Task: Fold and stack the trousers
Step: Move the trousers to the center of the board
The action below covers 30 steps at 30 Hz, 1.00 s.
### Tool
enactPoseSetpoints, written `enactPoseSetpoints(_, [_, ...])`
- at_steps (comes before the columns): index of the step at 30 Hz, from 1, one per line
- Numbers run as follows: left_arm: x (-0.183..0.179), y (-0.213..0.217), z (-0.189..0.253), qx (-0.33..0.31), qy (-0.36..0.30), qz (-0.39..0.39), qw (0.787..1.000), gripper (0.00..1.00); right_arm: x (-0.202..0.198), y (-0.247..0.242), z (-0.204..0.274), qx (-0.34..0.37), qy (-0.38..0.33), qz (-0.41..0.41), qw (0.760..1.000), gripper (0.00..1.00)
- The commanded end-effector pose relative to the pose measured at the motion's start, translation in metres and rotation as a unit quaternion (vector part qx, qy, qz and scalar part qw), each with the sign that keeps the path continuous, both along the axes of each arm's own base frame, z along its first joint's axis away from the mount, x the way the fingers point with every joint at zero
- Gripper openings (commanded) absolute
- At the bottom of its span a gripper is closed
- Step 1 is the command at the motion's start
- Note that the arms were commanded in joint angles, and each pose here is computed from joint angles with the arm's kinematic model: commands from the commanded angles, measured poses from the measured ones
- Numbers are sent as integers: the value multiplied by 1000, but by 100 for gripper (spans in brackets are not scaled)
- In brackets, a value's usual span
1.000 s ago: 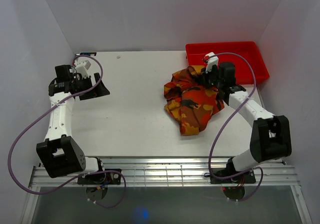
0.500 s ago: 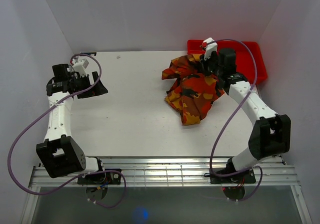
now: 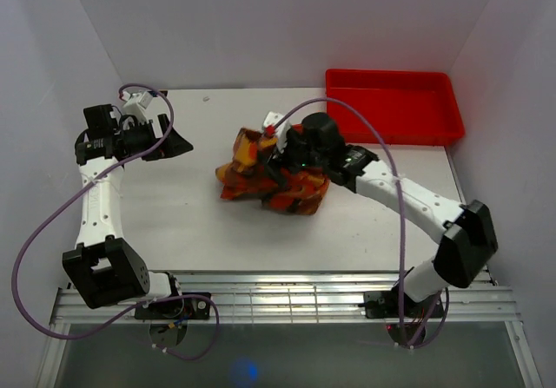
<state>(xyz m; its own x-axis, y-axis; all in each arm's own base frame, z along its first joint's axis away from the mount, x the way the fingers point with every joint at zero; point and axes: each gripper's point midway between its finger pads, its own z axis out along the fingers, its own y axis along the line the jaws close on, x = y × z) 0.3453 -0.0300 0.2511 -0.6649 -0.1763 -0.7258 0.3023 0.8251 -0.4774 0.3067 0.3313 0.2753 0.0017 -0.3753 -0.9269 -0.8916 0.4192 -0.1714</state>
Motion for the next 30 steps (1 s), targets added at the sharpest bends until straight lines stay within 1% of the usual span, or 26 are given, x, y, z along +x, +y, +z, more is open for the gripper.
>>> enactPoseSetpoints(1, [-7, -10, 20, -31, -28, -33, 999, 98, -34, 45, -40, -28, 64, 72, 995, 90])
enactPoseSetpoints(2, [-9, -8, 19, -31, -28, -37, 998, 98, -30, 51, -36, -31, 64, 73, 995, 90])
enactPoseSetpoints(3, [-14, -10, 17, -31, -17, -44, 998, 98, -30, 44, -40, -53, 78, 67, 993, 90])
enactPoseSetpoints(5, [-19, -10, 18, -17, -34, -78, 996, 98, -13, 32, -26, -67, 68, 47, 994, 90])
enactPoseSetpoints(6, [-25, -13, 13, -22, -23, -92, 995, 98, 9, 16, -4, -51, 64, 24, 996, 90])
enactPoseSetpoints(7, [-26, -15, 12, -15, -37, -116, 992, 98, 7, 3, -3, -45, 100, 25, 994, 90])
enactPoseSetpoints(8, [-25, -17, 10, -10, -38, -126, 991, 98, 12, -10, 4, -36, 110, 16, 993, 90])
enactPoseSetpoints(9, [-24, -16, 4, -11, -27, -132, 991, 98, 29, -38, 0, -32, 125, -14, 992, 90])
enactPoseSetpoints(11, [-20, -18, -8, 2, -17, -143, 990, 98, 38, -66, -6, -28, 130, -39, 990, 90])
enactPoseSetpoints(12, [-20, -20, -17, 2, -9, -152, 988, 98, 48, -86, -15, -29, 137, -66, 988, 90])
enactPoseSetpoints(13, [-20, -27, -26, 6, -1, -167, 986, 98, 46, -97, -41, -41, 160, -77, 983, 90])
enactPoseSetpoints(14, [-20, -29, -33, 19, 2, -175, 984, 98, 47, -102, -46, -46, 149, -78, 985, 90])
enactPoseSetpoints(15, [-20, -33, -36, 19, 4, -181, 983, 98, 46, -106, -56, -51, 149, -83, 984, 90])
enactPoseSetpoints(16, [-21, -42, -34, 12, 4, -196, 981, 98, 40, -109, -77, -58, 165, -85, 981, 90])
enactPoseSetpoints(17, [-22, -49, -32, 12, 1, -213, 977, 98, 41, -107, -78, -50, 159, -81, 983, 90])
enactPoseSetpoints(19, [-21, -61, -29, 43, -1, -242, 969, 98, 39, -98, -87, -51, 159, -65, 984, 90])
enactPoseSetpoints(20, [-19, -61, -32, 53, 3, -241, 969, 98, 41, -92, -98, -62, 163, -61, 983, 90])
enactPoseSetpoints(21, [-18, -58, -36, 66, 7, -237, 969, 98, 41, -84, -103, -75, 156, -49, 984, 90])
enactPoseSetpoints(23, [-19, -52, -53, 84, 29, -231, 969, 98, 50, -81, -123, -100, 162, -60, 980, 90])
enactPoseSetpoints(24, [-19, -42, -63, 114, 37, -225, 967, 98, 53, -78, -128, -107, 157, -58, 980, 90])
enactPoseSetpoints(26, [-22, -34, -83, 147, 55, -219, 963, 98, 63, -80, -148, -133, 153, -81, 976, 90])
enactPoseSetpoints(28, [-15, -22, -93, 195, 48, -210, 957, 98, 72, -78, -156, -142, 142, -96, 975, 90])
enactPoseSetpoints(30, [-11, -17, -104, 221, 50, -208, 952, 97, 83, -83, -169, -157, 141, -119, 970, 96])
